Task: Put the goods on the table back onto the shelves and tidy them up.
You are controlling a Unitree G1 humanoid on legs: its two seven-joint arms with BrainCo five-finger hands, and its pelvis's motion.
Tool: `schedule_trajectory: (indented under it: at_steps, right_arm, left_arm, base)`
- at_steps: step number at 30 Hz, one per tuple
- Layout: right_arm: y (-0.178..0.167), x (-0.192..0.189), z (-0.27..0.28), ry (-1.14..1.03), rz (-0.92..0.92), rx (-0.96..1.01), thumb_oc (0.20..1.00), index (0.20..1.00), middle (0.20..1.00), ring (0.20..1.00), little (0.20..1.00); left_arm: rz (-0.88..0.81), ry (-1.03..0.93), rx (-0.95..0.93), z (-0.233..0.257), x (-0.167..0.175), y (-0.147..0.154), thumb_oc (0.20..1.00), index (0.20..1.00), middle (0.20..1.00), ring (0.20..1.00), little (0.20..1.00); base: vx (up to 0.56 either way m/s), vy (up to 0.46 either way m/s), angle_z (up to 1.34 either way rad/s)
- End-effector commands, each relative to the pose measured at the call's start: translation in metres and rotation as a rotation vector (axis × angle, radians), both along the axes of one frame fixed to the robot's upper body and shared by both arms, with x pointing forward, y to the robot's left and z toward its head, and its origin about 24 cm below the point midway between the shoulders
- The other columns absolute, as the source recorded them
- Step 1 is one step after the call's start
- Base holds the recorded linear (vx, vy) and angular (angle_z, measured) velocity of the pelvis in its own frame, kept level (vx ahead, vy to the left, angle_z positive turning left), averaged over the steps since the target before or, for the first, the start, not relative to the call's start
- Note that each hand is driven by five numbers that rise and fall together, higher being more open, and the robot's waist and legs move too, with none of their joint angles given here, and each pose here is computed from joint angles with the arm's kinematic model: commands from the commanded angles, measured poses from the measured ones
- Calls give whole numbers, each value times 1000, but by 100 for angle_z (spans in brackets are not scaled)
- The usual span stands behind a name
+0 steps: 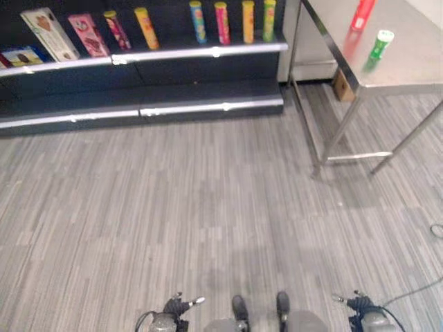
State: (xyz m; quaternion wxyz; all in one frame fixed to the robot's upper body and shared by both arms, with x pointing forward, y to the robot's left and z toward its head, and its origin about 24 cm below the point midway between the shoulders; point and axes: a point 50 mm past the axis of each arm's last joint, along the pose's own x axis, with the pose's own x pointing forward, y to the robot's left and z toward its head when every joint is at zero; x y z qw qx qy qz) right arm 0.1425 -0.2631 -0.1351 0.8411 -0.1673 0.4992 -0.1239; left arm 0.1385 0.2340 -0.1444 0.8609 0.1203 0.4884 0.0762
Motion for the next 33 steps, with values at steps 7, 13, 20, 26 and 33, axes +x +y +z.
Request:
schedule_trajectory:
  at_steps: [7, 13, 20, 26, 33]
  right_arm:
    - [-6, -15, -3, 27, -10, -19, 1000, 1000, 1000, 1000, 1000]
    - [-23, -33, -3, 73, -16, -49, 1000, 1000, 1000, 1000, 1000]
    - [-25, -26, 1, 42, -18, -56, 1000, 1000, 1000, 1000, 1000]
    - [-19, -26, -3, 77, 12, -57, 1000, 1000, 1000, 1000, 1000]
    - [-13, -25, -4, 82, 55, -65, 1000, 1000, 1000, 1000, 1000]
  left_arm:
    - [-140, -95, 86, 16, 33, 3, 1000, 1000, 1000, 1000, 1000]
    - [-174, -22, 63, 4, 12, -5, 1000, 1000, 1000, 1000, 1000]
    - [-75, 28, 50, 0, -2, 5, 1000, 1000, 1000, 1000, 1000]
    - [-26, 46, 31, -4, -10, 3, 1000, 1000, 1000, 1000, 1000]
    - [-6, 47, 20, -6, -15, 1, 1000, 1000, 1000, 1000, 1000]
  base:
    - [324, -44, 32]
    - [599, -257, 65]
    - [267, -234, 13]
    - [230, -76, -10]
    - [216, 53, -33]
